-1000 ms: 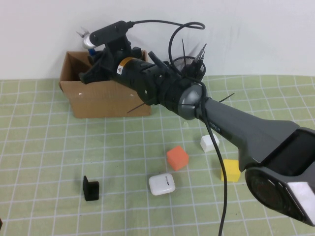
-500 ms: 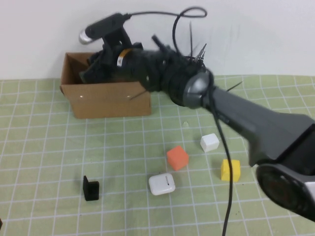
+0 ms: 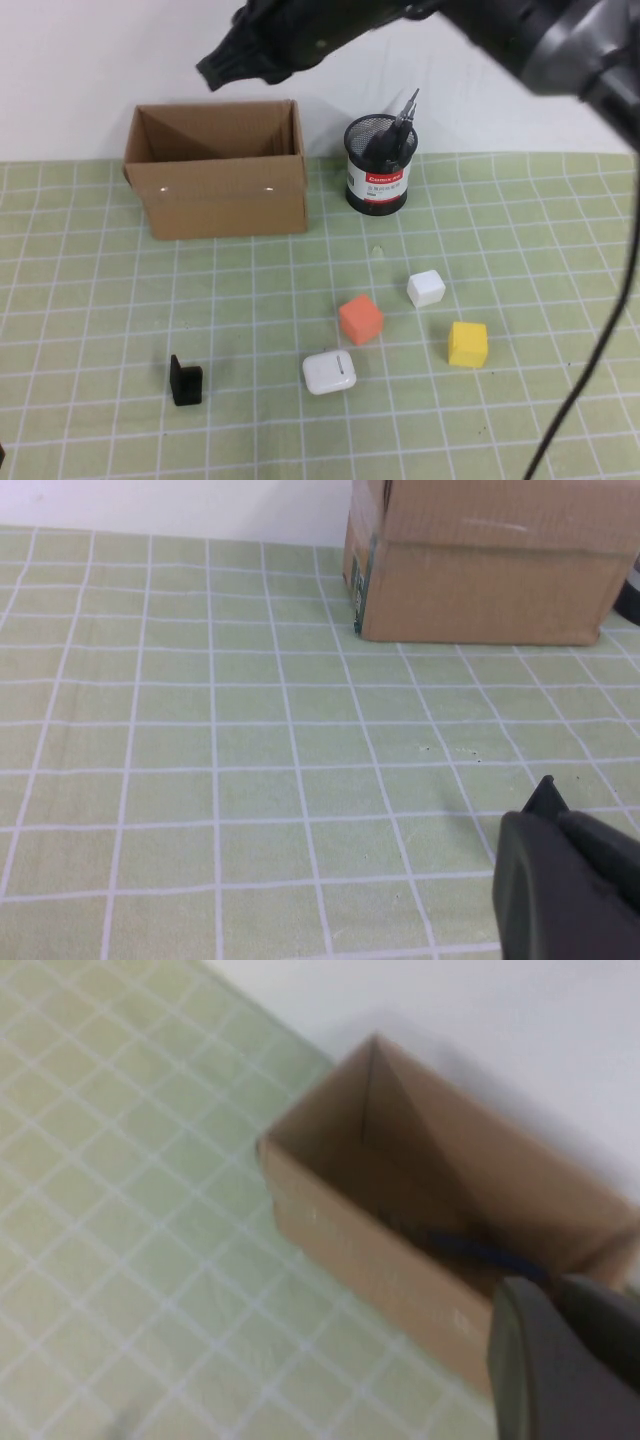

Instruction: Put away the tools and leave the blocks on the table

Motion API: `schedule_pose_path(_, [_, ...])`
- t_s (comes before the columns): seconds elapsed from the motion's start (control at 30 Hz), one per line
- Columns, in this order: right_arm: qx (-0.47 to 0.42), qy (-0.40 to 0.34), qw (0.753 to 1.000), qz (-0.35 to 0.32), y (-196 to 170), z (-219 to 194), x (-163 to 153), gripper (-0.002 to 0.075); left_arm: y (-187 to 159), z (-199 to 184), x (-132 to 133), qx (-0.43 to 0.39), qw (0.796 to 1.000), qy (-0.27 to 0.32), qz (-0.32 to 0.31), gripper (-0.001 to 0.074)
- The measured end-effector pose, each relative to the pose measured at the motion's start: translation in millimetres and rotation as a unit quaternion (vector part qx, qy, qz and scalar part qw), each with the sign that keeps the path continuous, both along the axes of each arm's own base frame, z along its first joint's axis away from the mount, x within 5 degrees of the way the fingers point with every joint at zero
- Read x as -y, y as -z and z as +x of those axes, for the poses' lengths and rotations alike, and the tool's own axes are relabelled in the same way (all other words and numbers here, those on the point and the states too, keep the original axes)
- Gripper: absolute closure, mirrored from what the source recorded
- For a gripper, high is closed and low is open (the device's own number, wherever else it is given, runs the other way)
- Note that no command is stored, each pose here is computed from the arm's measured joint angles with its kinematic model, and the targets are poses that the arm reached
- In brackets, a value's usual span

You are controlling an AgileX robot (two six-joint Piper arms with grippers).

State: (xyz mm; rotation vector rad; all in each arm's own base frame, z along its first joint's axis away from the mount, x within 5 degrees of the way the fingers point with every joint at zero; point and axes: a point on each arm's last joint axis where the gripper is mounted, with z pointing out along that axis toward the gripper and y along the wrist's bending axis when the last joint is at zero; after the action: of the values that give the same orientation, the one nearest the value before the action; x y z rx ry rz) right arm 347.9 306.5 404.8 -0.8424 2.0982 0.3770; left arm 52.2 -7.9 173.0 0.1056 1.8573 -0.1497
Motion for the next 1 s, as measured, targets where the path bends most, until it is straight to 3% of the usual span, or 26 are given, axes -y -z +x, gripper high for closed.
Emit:
schedule_pose_path(0.23, [-0.039, 0.05, 0.997, -0.042, -31, -28, 35, 0.0734, 0, 0, 0, 0.0, 1.0, 0.0, 0.0, 0.0739])
schedule_pose_path(0.4, [-0.019, 0.077, 0.995, -0.055, -48, -37, 51, 0.0734, 0, 0, 0, 0.0, 1.0, 0.0, 0.0, 0.0739])
schedule_pose_path(0.8, [0.0, 0.071, 0.995, -0.065, -65, -55, 72, 0.0735, 0, 0, 0, 0.0, 1.0, 0.0, 0.0, 0.0739])
schedule_pose_path(1.0, [-0.004, 0.056, 0.995, -0.087, -53, -97, 108, 0.0735, 0, 0, 0, 0.0, 1.0, 0.0, 0.0, 0.0739])
